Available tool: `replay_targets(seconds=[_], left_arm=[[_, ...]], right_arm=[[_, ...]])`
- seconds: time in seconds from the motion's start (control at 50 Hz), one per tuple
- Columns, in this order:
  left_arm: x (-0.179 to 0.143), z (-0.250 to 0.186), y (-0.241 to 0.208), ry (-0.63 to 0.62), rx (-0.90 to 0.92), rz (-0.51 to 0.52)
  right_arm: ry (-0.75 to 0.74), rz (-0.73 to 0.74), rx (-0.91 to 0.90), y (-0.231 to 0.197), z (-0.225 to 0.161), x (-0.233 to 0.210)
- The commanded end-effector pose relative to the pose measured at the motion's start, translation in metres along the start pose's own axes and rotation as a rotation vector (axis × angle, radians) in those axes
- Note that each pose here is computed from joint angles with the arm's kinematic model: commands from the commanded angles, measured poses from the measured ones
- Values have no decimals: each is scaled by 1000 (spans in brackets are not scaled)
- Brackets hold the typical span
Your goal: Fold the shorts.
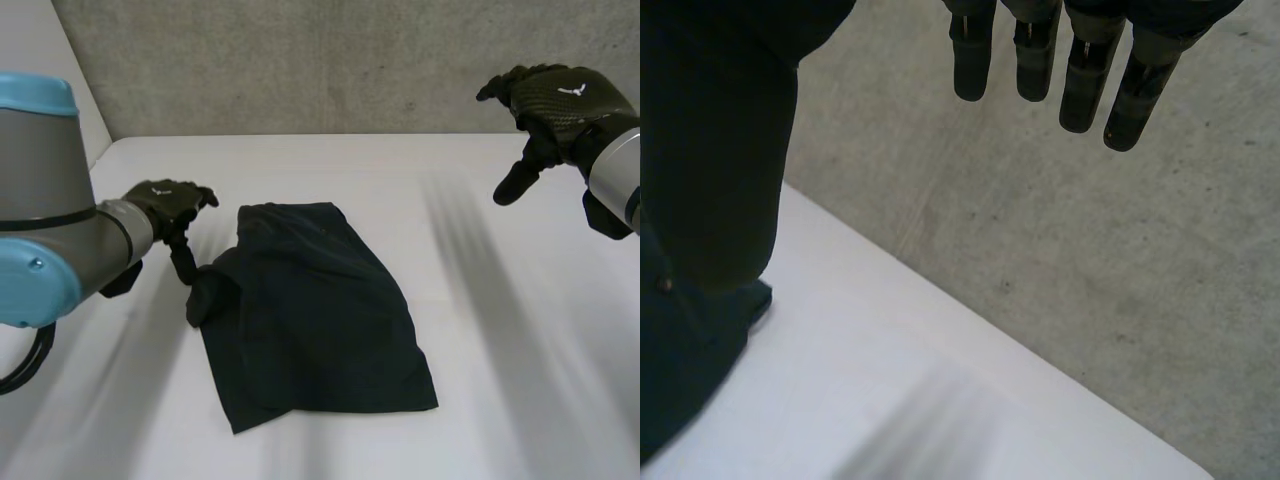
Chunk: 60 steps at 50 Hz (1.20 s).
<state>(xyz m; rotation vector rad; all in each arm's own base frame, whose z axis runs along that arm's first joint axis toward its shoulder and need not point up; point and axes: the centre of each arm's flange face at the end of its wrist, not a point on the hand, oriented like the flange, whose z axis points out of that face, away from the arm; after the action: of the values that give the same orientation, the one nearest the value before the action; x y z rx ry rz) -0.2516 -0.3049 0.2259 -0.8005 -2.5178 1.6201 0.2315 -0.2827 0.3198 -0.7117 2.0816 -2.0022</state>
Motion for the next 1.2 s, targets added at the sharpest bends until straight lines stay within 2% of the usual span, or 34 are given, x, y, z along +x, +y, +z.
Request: replay_targets(seconds=[0.02, 0.1, 0.2, 0.32, 0.44, 0.54, 0.62, 0.64, 0.7, 0.72, 0.8, 0.88, 1.02, 1.08, 1.2], left_arm=[[15, 36, 33, 16, -54, -19], [13, 47, 38, -1, -36, -40], [2, 49, 22, -40, 28, -56], [-68, 37, -41, -309, 255, -108], [-73, 19, -89, -344, 455, -117], [-41, 2, -111, -266, 553, -128], [15, -16, -115, -90, 577, -142], [42, -25, -112, 4, 572, -142], [77, -41, -97, 147, 530, -139], [96, -56, -90, 229, 511, -133], [131, -91, -64, 379, 456, -96], [154, -118, -33, 461, 384, -55], [148, -148, -10, 484, 344, -13], [138, -163, -2, 466, 333, 66], [101, -172, -8, 324, 382, 276]], right_arm=[[-29, -166, -95, 30, 8, -7], [-44, -175, -104, 33, 9, -12], [-46, -180, -106, 34, 9, -13], [-49, -180, -104, 34, 9, -14], [-53, -178, -117, 38, 10, -15], [-55, -178, -118, 39, 10, -16], [-49, -181, -104, 37, 11, -15], [-48, -181, -101, 37, 11, -15], [-38, -180, -91, 35, 13, -12], [-36, -180, -89, 35, 13, -12], [-19, -179, -86, 33, 14, -8], [-3, -181, -83, 32, 14, -6], [-1, -182, -76, 30, 15, -5], [-1, -187, -73, 29, 15, -5], [-18, -193, -63, 28, 17, -9]])
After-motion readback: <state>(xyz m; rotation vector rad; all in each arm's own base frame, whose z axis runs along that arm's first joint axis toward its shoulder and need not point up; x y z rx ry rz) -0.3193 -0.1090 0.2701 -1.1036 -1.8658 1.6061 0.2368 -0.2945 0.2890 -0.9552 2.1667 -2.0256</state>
